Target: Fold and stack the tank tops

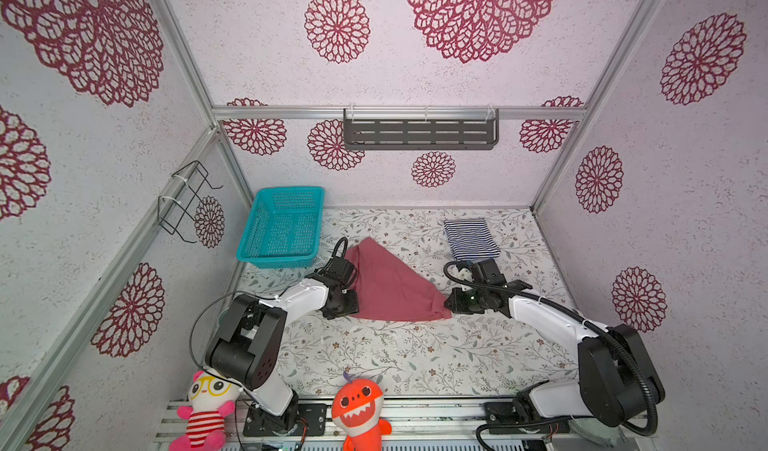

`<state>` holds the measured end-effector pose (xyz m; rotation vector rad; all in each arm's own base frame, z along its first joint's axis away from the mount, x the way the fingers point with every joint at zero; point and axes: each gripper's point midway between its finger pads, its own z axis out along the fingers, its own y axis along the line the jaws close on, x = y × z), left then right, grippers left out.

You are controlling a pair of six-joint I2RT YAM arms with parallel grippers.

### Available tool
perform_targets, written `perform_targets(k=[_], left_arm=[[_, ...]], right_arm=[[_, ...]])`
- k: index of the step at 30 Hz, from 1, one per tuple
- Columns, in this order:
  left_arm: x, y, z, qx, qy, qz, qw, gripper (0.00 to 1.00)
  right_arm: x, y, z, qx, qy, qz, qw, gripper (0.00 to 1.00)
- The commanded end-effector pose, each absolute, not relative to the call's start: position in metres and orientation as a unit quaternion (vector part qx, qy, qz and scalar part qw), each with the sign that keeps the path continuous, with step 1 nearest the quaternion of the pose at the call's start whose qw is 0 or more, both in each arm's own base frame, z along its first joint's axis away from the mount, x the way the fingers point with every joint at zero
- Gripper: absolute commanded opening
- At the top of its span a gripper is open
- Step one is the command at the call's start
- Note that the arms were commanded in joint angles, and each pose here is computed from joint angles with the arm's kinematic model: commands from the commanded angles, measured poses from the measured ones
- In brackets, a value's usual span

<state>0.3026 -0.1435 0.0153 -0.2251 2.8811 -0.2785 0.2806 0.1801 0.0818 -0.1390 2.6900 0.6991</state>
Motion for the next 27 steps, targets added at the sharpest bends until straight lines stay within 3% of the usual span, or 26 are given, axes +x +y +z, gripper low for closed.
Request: perform_targets(k=[1, 7, 11, 18, 22, 27], left_arm=[[0.31, -0.156, 0.007, -0.089, 0.981, -0.117, 0.128, 0.39], [0.329, -0.159, 0.031, -0.076, 0.978, -0.112, 0.155, 0.0], [0.354, -0.154, 0.088, -0.042, 0.974, -0.093, 0.204, 0.0], [0.397, -0.138, 0.279, 0.022, 0.923, -0.046, 0.381, 0.0], [0.393, -0.12, 0.374, 0.036, 0.888, -0.01, 0.458, 0.0], [0.363, -0.101, 0.458, 0.035, 0.846, 0.012, 0.532, 0.0]], right_arm=[[0.283, 0.18, 0.091, -0.054, 0.949, 0.245, 0.192, 0.17], [0.285, 0.18, 0.101, -0.06, 0.949, 0.241, 0.196, 0.15], [0.301, 0.198, 0.147, -0.078, 0.924, 0.291, 0.236, 0.1], [0.343, 0.21, 0.286, -0.13, 0.866, 0.302, 0.375, 0.05], [0.347, 0.199, 0.34, -0.15, 0.852, 0.265, 0.426, 0.03], [0.328, 0.185, 0.397, -0.161, 0.826, 0.254, 0.476, 0.0]])
